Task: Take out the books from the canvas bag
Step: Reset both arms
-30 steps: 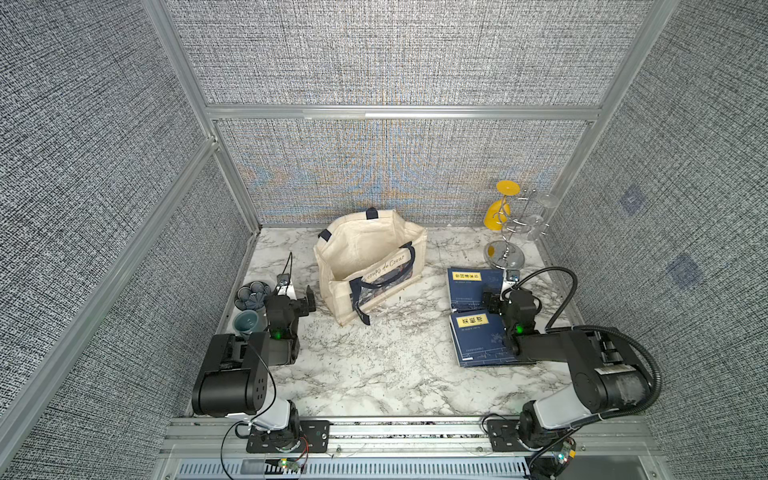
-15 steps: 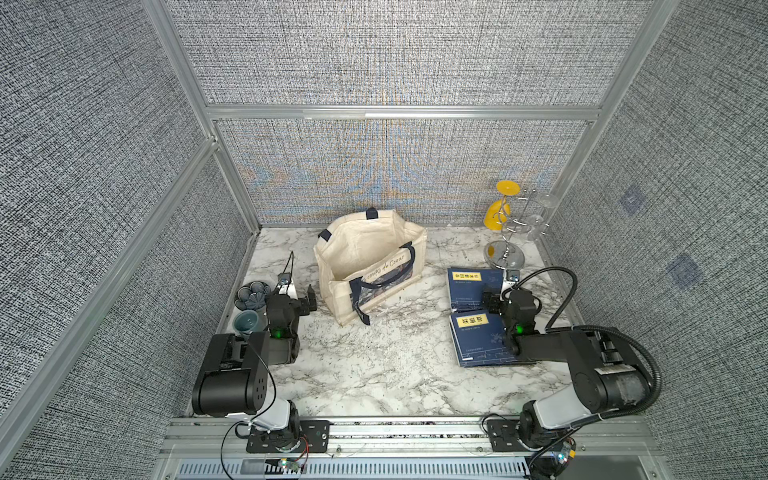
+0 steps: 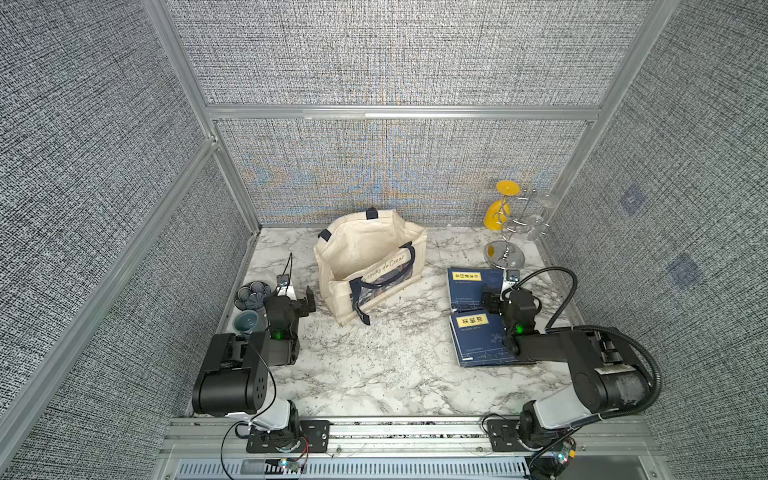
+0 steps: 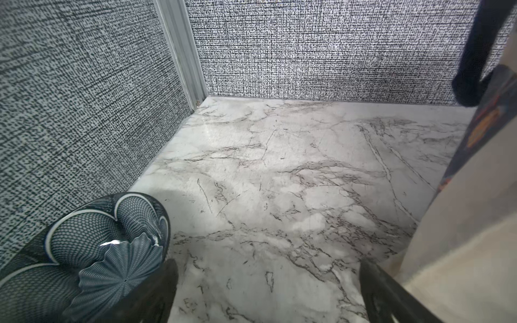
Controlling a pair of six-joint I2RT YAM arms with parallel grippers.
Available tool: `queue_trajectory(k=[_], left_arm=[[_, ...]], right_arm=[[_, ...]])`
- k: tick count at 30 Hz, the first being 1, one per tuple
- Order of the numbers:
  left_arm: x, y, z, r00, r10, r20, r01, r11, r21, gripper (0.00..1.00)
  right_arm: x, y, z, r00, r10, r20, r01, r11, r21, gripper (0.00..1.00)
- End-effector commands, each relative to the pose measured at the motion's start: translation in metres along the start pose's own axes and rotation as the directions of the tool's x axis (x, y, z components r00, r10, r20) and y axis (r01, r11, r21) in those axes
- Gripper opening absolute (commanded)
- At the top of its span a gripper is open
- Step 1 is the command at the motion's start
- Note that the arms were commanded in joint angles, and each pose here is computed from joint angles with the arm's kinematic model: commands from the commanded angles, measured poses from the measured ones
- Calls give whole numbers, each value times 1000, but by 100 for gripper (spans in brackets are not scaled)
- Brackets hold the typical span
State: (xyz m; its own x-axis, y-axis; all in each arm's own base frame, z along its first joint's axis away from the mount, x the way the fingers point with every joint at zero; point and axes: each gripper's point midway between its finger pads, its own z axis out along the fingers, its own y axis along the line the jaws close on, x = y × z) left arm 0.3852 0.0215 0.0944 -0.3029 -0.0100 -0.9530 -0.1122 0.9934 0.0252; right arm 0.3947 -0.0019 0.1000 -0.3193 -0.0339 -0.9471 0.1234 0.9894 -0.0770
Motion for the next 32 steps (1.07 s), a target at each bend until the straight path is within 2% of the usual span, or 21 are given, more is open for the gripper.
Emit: queue_trajectory(k=[1,8,9,11,12,14,16,17,21,32], left_arm=[[-9,3,0,999,-12,36,13,1000,-18,100],[-9,3,0,999,-12,37,13,1000,-16,100],[-8,-1,-1,999,-4,36,4,1000,8,100],[-9,-26,-4,998,47,50,-54,987,154,100],[-9,-26,-5,998,45,49,-52,986,158,100],[-8,-21,-4,998,29,46,-35,991,131,100],[-9,0,1,999,-17,31,17,1000,13,100],[-8,1,0,999,-20,29,19,1000,9,100],[-9,-15,1,1000,18,23,-20,995,95,100],[-7,-15,3,1000,18,12,-20,995,93,100]], right_arm=[[9,0,0,999,-21,-32,22,1000,3,99],[8,0,0,999,-21,-31,21,1000,3,99],[9,0,0,999,-21,-32,22,1000,3,99],[9,-1,0,999,-22,-32,22,1000,4,99],[9,0,0,999,-22,-32,22,1000,3,99],[9,0,0,999,-22,-33,22,1000,3,99],[9,0,0,999,-22,-33,22,1000,2,99],[9,-1,0,999,-21,-31,21,1000,4,99],[9,-1,0,999,-21,-32,22,1000,4,99],[8,0,0,999,-21,-31,21,1000,3,99]])
